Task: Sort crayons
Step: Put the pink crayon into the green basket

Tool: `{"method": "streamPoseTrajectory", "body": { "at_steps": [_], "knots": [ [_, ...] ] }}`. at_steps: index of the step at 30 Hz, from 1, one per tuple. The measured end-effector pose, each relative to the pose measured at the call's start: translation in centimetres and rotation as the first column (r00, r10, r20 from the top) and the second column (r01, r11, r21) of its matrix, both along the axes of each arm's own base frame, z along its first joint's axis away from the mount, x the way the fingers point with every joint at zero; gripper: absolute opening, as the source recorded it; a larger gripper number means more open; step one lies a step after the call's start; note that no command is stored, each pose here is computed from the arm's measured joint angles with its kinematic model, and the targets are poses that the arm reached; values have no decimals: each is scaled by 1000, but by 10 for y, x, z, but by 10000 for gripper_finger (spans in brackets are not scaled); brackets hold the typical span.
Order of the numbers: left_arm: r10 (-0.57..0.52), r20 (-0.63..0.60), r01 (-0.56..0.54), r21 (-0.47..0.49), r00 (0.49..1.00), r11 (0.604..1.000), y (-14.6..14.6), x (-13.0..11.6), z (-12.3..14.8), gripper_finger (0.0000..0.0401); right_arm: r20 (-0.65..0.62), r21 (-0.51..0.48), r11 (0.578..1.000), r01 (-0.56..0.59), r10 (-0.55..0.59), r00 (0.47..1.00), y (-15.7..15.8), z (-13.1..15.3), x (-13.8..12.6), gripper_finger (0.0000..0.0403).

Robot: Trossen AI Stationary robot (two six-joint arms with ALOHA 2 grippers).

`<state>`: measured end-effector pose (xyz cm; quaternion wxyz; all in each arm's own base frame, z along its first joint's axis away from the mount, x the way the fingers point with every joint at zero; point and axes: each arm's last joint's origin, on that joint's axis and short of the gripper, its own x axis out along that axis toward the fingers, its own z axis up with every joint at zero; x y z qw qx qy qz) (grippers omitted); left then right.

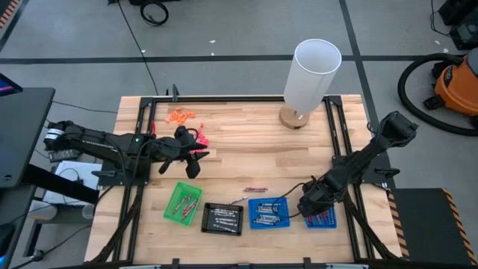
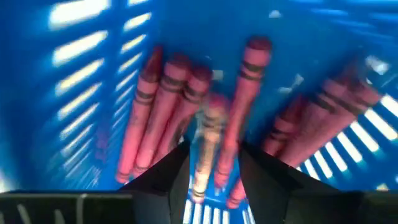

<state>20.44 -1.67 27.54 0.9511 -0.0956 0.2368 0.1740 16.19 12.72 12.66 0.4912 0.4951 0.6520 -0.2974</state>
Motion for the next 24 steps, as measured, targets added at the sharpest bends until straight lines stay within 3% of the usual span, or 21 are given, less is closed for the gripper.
{"method": "streamPoseTrajectory", "body": {
  "at_steps": [8,24],
  "knots": [
    [-7,-1,7,-2,1000,1000,0,0,0,130,-14,53,998,-32,33,999,4,-4,3,146],
    [-10,-1,10,-3,1000,1000,0,0,0,130,-40,62,998,-24,27,999,3,11,0,146]
  ]
}}
